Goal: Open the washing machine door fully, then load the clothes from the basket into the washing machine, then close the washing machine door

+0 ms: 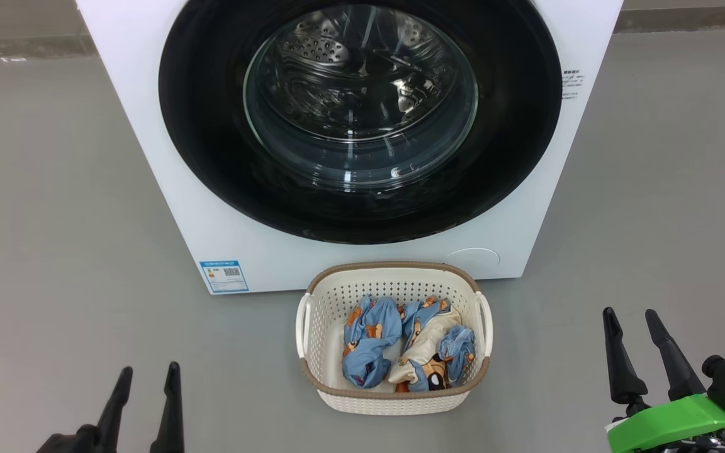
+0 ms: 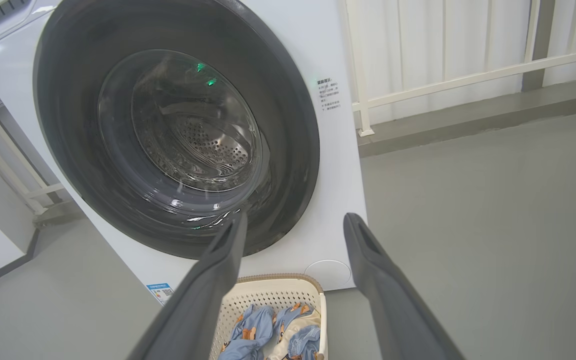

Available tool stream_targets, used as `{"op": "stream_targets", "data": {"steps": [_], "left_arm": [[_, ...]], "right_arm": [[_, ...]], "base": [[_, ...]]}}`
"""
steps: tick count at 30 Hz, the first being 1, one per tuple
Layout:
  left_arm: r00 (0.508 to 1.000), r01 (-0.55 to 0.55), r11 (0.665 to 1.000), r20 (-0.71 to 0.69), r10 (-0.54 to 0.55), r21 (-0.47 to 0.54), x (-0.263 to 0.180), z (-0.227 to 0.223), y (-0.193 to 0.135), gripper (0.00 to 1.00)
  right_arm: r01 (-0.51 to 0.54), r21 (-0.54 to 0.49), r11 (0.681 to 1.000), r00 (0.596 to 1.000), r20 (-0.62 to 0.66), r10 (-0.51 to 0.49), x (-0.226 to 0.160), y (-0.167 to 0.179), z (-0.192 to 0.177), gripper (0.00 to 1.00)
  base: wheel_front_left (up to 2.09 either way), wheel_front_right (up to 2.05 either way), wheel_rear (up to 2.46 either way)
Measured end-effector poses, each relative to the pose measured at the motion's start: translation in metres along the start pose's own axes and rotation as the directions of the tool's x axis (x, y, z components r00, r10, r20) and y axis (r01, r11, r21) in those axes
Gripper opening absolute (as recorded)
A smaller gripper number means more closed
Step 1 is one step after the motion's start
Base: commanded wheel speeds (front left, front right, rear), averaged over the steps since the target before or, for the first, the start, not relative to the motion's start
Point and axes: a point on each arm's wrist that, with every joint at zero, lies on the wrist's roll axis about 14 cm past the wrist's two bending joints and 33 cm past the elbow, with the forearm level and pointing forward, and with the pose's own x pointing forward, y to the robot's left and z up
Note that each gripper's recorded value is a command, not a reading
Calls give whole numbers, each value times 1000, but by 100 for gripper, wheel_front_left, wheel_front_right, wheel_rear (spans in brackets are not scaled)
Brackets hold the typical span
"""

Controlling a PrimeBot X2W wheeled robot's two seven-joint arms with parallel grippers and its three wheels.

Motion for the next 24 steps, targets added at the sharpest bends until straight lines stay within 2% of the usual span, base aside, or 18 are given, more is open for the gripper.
{"op": "stream_targets", "data": {"steps": [10,24], "left_arm": [[1000,-15,1000,0,15,9,2,0,6,100],[1000,1,1000,-17,-1,24,8,-5,0,100]], "right_arm": [[10,11,1000,1000,-2,-10,-1,0,-2,100],[29,15,999,1000,-11,-29,-3,-6,-5,100]], "base": [[59,59,-119],[120,120,-241]]}}
